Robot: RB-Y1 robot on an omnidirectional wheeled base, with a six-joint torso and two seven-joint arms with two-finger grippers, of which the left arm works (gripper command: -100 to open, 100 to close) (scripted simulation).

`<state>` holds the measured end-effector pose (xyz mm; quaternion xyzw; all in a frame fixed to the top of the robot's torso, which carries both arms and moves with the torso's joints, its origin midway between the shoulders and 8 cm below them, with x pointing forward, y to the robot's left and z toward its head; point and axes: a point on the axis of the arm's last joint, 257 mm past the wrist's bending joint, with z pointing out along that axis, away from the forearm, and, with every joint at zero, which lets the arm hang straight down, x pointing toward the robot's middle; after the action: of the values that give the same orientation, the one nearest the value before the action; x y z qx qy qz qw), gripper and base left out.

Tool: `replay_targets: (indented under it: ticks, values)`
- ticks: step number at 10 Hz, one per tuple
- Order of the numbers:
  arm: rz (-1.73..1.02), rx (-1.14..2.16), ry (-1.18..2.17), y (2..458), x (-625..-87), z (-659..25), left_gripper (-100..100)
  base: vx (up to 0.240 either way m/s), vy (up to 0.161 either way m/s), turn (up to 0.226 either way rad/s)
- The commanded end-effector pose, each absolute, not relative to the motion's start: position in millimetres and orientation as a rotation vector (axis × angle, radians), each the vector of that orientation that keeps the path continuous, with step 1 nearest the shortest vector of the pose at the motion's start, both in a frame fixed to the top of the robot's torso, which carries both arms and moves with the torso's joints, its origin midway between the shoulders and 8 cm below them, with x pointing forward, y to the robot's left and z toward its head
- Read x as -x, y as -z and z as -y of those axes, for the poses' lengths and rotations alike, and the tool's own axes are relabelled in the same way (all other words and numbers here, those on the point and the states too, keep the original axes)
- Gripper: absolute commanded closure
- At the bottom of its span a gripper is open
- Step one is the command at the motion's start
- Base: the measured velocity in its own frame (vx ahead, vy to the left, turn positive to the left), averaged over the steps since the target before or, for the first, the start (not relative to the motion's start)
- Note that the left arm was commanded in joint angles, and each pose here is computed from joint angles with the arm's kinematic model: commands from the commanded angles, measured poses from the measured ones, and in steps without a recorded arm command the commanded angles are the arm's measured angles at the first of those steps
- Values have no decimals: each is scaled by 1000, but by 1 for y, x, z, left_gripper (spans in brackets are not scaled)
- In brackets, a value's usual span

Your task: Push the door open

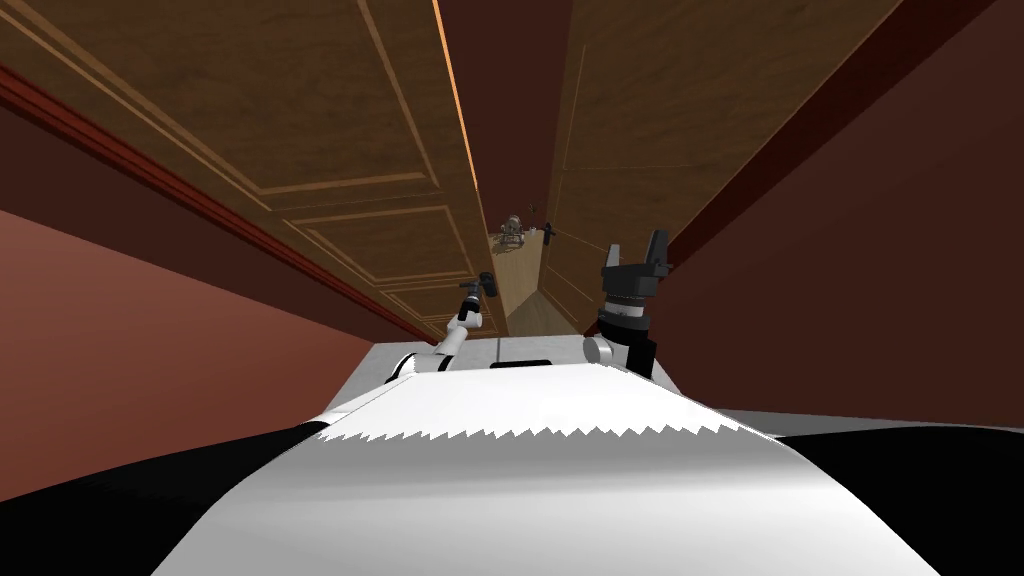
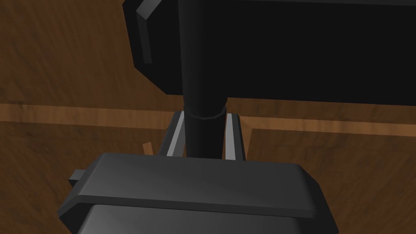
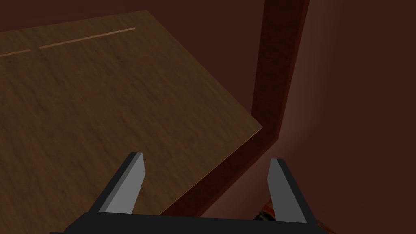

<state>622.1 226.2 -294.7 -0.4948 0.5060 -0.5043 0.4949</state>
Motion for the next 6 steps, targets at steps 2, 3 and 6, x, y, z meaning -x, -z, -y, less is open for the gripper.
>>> replay_targets:
  ticks: [2,3,6]
  values:
    - [-1212,1207,1208,294,-622,-235,100,129,-47,64]
    - [-1206,1210,1203,294,-623,-238,100,167,-52,51]
    - [-1185,1222,1183,293,-623,-251,100,171,-59,59]
